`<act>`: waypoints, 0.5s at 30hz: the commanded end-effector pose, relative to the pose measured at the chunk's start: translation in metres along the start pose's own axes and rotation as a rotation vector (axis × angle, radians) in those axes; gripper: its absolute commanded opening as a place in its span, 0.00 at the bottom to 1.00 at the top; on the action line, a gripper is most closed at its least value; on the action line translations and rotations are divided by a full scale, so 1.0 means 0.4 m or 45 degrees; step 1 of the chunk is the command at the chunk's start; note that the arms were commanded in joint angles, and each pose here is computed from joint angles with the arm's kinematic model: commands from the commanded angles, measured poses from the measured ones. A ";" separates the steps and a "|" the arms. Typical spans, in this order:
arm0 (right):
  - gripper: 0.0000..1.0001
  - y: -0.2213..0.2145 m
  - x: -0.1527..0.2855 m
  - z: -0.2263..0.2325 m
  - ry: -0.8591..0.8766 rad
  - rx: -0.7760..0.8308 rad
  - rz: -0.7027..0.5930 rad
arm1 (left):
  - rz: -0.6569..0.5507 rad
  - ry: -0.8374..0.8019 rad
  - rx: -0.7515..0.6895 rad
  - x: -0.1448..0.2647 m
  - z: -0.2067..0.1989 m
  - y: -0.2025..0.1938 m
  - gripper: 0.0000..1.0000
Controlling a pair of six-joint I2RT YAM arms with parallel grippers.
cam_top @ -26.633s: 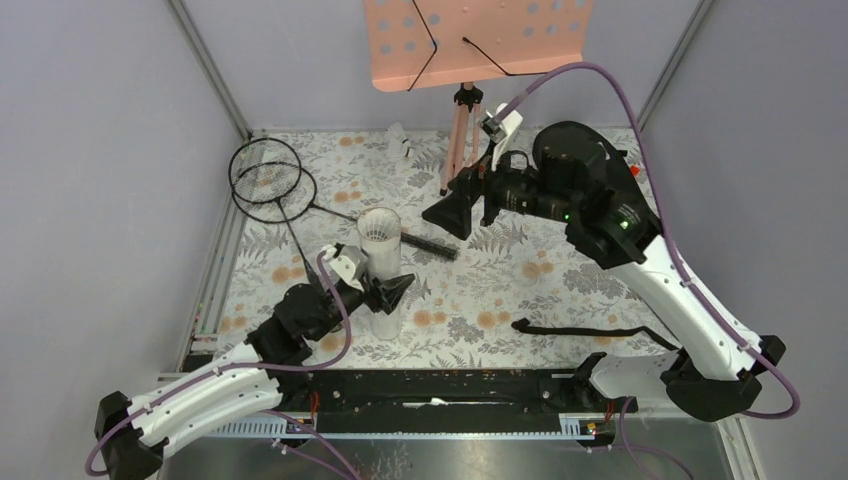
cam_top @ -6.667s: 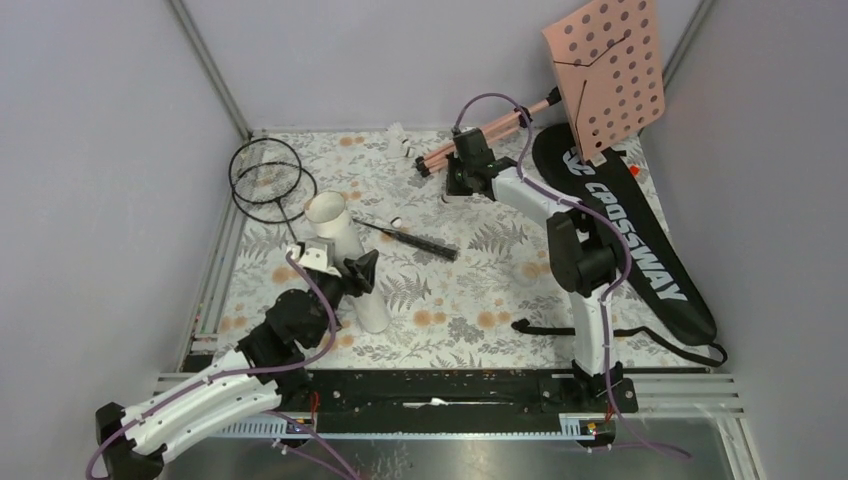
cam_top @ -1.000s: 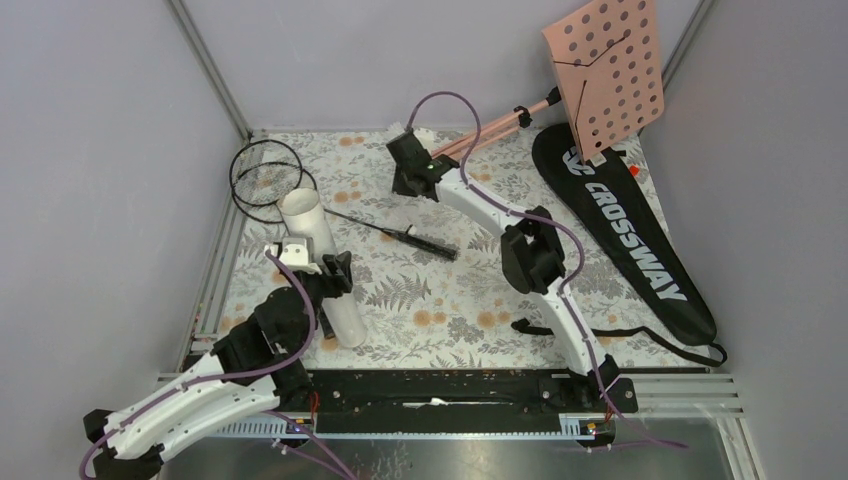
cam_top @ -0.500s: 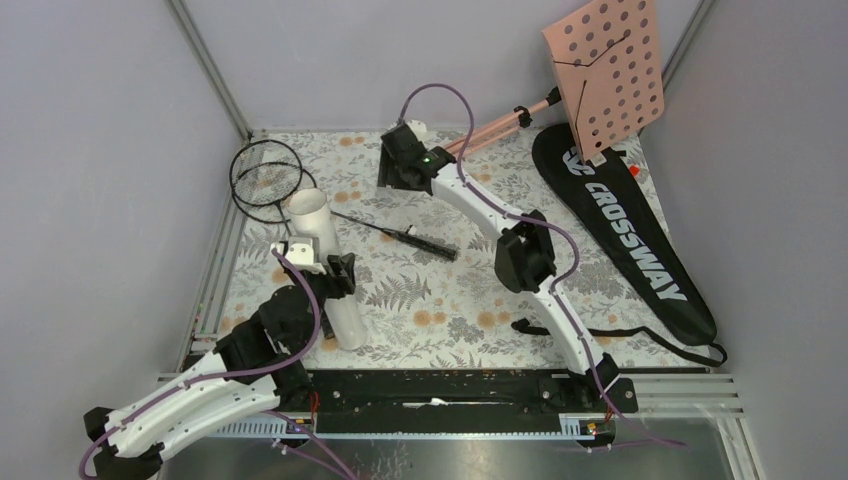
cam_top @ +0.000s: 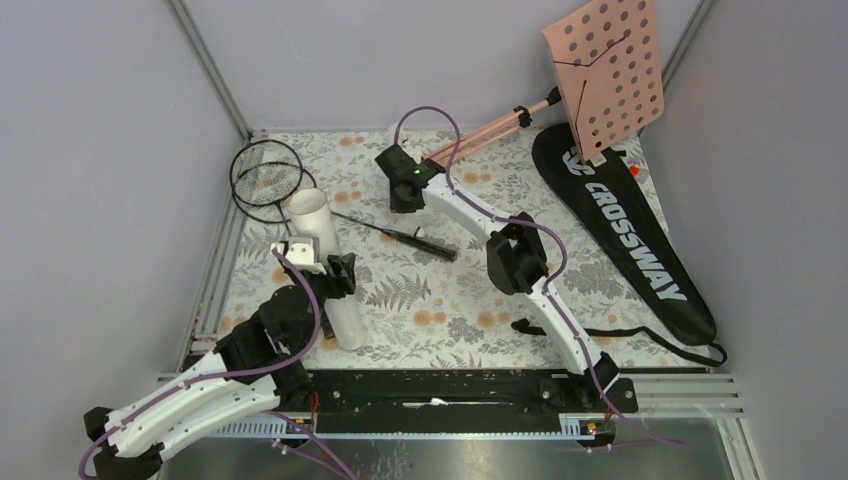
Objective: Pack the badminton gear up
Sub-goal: Pick up the shuttlecock at the center of the board.
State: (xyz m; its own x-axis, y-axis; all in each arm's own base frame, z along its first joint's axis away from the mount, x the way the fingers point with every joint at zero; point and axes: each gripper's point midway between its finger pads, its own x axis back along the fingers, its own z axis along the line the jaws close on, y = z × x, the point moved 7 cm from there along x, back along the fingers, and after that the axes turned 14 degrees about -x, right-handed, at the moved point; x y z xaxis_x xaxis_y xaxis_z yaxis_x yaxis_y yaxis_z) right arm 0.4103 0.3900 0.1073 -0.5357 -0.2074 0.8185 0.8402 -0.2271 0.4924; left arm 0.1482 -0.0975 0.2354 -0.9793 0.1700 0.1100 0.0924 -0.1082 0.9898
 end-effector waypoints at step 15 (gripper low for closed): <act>0.00 0.109 0.302 -0.009 0.127 0.208 -0.282 | -0.062 -0.071 0.041 -0.010 -0.025 0.029 0.48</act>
State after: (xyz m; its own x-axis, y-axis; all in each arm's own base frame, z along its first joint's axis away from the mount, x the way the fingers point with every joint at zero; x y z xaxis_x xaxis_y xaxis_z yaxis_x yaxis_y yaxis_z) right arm 0.3867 0.3554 0.1389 -0.5630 -0.1610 0.8106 0.8264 -0.1250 0.5491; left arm 0.1491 -0.1003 0.2348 -0.9771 0.1801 0.1136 0.0944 -0.1122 0.9892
